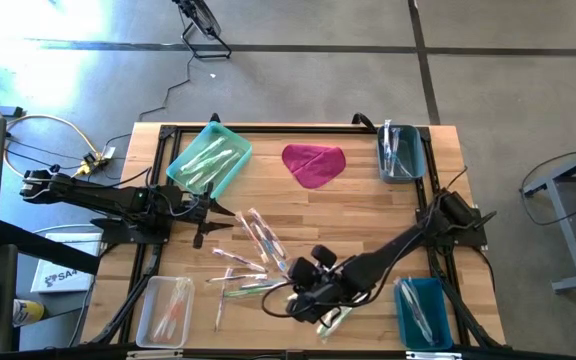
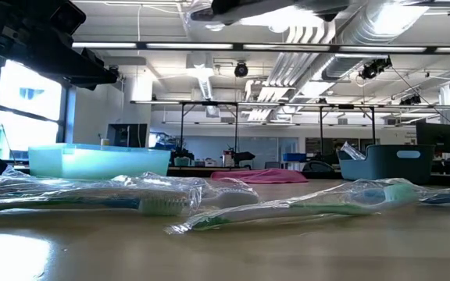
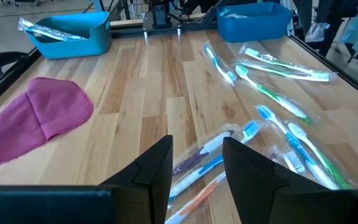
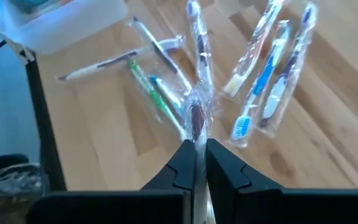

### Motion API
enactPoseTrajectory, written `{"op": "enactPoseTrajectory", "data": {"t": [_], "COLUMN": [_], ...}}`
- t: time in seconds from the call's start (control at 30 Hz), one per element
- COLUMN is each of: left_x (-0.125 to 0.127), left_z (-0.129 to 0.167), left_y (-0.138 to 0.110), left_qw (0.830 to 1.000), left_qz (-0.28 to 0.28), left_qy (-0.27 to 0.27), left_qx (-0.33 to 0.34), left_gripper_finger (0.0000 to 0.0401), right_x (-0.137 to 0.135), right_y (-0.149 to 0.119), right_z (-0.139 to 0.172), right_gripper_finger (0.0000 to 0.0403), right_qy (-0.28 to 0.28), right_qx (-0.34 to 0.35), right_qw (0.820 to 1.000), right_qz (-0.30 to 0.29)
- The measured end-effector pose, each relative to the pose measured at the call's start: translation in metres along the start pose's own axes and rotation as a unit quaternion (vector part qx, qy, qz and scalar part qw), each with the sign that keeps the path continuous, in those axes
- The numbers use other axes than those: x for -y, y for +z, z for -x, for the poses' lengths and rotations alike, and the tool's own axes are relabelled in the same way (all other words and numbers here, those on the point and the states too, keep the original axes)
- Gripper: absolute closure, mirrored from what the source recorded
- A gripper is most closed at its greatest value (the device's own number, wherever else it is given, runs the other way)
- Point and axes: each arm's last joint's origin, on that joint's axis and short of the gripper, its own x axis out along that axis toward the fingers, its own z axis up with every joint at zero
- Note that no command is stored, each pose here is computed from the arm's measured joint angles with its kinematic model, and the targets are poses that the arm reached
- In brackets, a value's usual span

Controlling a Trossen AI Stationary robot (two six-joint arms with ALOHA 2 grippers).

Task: Pick & Place Toothbrushes
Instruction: Put the purple toothbrush to the dark blue bin bin

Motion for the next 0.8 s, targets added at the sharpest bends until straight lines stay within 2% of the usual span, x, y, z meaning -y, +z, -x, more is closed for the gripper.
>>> {"op": "enactPoseTrajectory", "data": {"t": [0.13, 0.27, 0.57, 0.8], "left_x": [0.000, 0.000, 0.000, 0.000], "left_z": [0.000, 0.000, 0.000, 0.000], "left_y": [0.000, 0.000, 0.000, 0.000], "left_qw": [1.000, 1.000, 1.000, 1.000], "left_qz": [0.000, 0.000, 0.003, 0.003], "left_qy": [0.000, 0.000, 0.000, 0.000], "left_qx": [0.000, 0.000, -0.001, -0.001], "left_gripper_finger": [0.0265, 0.0265, 0.0265, 0.0265], "right_x": [0.001, 0.004, 0.007, 0.015], "right_y": [-0.001, -0.008, -0.041, -0.071], "right_z": [0.001, 0.005, 0.036, 0.060], "right_gripper_finger": [0.0390, 0.0390, 0.0390, 0.0390], "right_qy": [-0.023, -0.064, -0.132, -0.195], "right_qx": [0.021, 0.040, 0.046, 0.038], "right_qw": [1.000, 0.997, 0.986, 0.969], "right_qz": [0.001, -0.024, -0.088, -0.144]}}
